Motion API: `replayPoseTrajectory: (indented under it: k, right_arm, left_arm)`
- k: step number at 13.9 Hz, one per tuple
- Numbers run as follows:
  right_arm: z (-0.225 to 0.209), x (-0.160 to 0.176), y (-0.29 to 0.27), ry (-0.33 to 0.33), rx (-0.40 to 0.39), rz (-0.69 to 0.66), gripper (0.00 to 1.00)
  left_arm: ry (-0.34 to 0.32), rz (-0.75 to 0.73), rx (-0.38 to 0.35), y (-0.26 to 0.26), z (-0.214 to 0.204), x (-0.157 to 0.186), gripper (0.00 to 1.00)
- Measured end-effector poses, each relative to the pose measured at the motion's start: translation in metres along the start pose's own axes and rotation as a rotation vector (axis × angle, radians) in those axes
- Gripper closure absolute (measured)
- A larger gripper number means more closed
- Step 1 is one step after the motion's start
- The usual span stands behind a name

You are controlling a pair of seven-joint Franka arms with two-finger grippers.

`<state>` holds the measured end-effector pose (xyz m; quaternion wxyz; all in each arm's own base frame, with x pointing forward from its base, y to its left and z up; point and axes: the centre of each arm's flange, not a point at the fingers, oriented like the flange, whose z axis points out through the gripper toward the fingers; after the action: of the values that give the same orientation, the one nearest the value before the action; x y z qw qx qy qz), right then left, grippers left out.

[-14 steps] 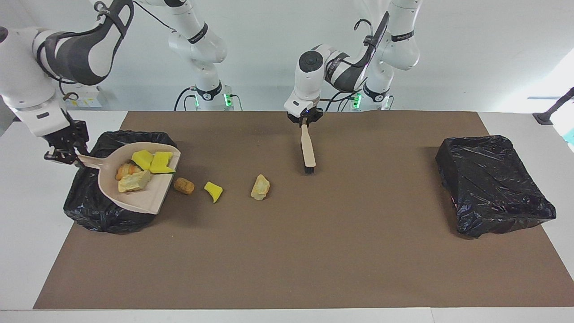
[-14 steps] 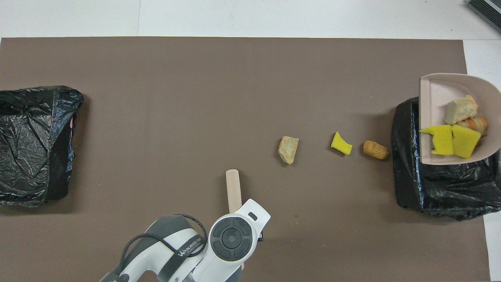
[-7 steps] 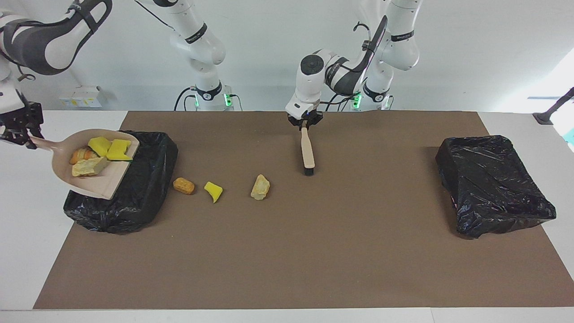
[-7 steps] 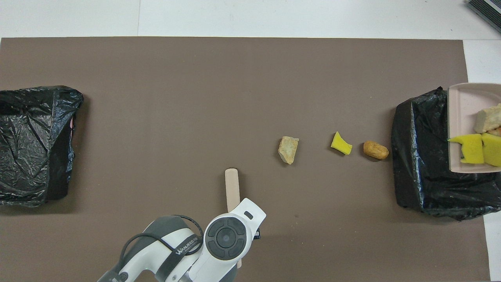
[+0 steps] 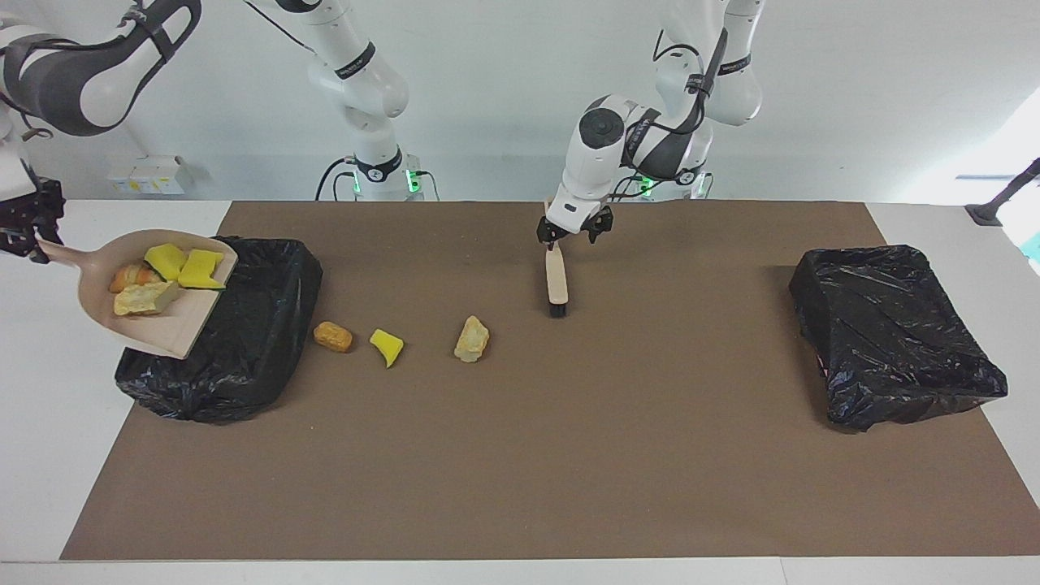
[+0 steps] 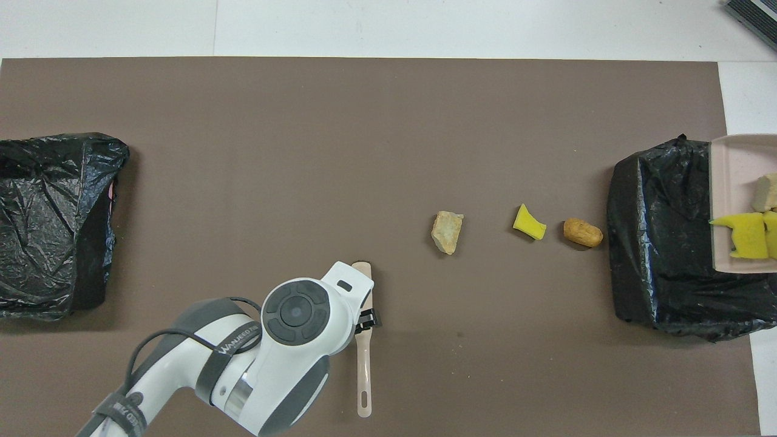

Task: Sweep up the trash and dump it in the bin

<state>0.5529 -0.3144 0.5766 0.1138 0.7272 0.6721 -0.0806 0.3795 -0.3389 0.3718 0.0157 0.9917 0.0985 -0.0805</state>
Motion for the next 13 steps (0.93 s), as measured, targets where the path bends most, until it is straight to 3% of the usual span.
replayPoseTrajectory:
  k: [6, 8, 13]
  right_arm:
    - [-0.006, 0.004, 0.003, -0.099, 0.022, -0.033, 0.69]
    - [-0.011, 0.008, 0.006, -0.161, 0.031, 0.001, 0.69]
    - [-0.018, 0.09, 0.018, -0.373, 0.046, -0.024, 0.69]
  left_arm:
    - [0.025, -0.14, -0.042, -0.071, -0.036, 0.068, 0.0]
    - [0.031, -0.138, -0.054, -0.097, -0.05, 0.084, 0.0]
    - [-0.005, -0.075, -0.051, -0.171, -0.069, 0.114, 0.0]
